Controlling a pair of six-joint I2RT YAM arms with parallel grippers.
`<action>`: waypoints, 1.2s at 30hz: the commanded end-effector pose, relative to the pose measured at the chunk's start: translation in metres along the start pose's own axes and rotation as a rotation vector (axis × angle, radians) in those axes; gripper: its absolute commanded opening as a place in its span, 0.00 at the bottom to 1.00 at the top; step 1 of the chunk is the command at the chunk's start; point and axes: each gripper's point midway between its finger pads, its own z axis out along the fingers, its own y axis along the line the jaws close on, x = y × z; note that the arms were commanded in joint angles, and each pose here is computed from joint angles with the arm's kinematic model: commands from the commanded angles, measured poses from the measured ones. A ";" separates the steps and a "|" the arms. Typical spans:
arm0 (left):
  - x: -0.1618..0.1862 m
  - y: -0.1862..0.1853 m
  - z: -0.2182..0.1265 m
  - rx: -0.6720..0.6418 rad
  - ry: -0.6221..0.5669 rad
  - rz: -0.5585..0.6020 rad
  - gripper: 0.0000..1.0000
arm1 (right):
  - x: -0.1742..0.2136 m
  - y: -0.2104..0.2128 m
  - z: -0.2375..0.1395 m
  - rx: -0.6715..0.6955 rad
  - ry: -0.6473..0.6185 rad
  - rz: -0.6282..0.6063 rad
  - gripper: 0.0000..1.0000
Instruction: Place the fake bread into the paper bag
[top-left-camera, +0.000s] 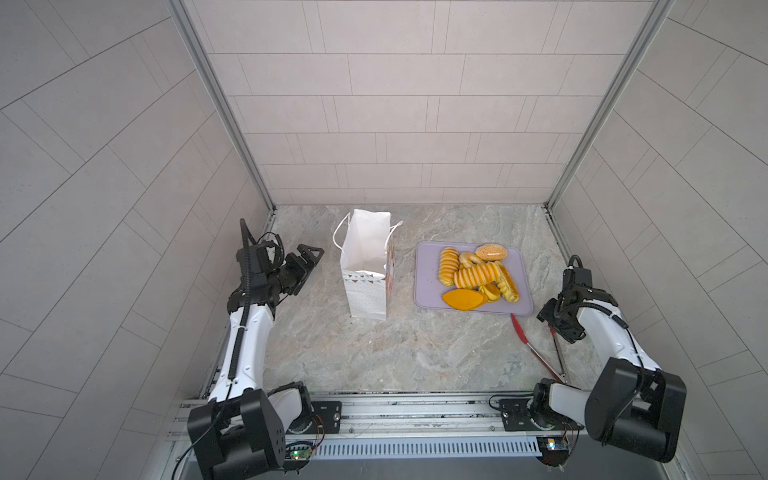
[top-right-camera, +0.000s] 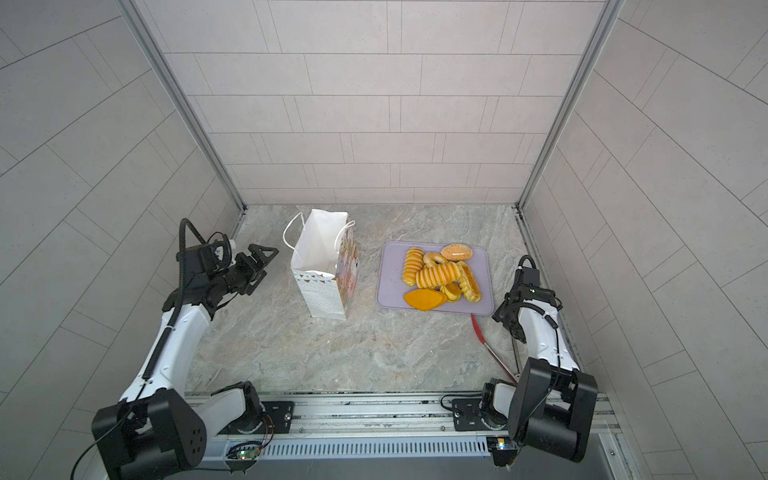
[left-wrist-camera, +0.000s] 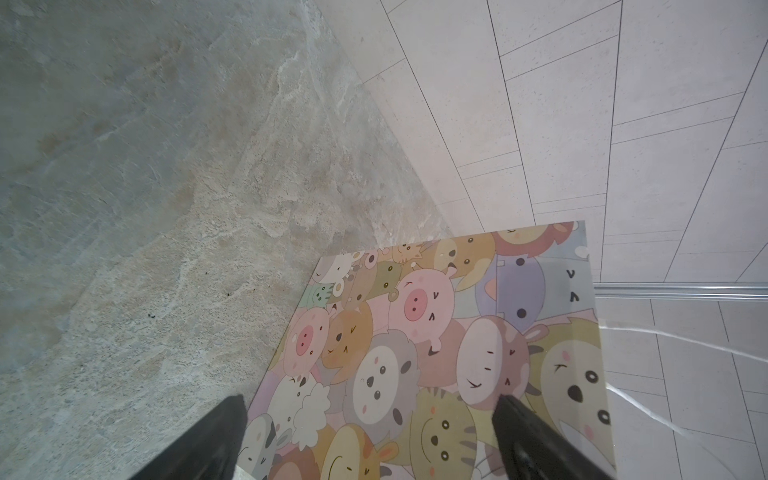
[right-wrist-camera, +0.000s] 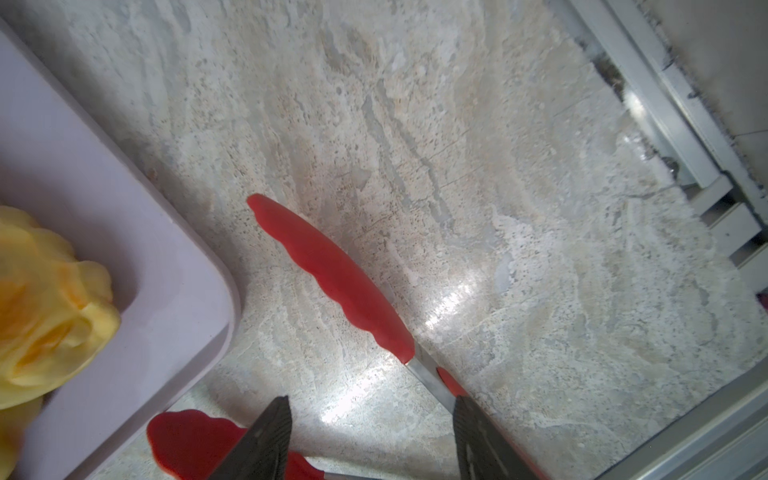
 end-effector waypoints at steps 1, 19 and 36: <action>0.002 -0.002 0.000 0.027 0.004 -0.002 1.00 | 0.006 -0.006 0.013 0.036 0.048 -0.002 0.63; 0.003 -0.003 0.003 0.048 0.017 -0.016 1.00 | -0.039 -0.069 0.039 0.190 0.114 0.190 0.46; 0.001 0.002 0.005 0.016 0.016 -0.016 1.00 | -0.098 -0.054 0.065 0.125 0.111 0.311 0.21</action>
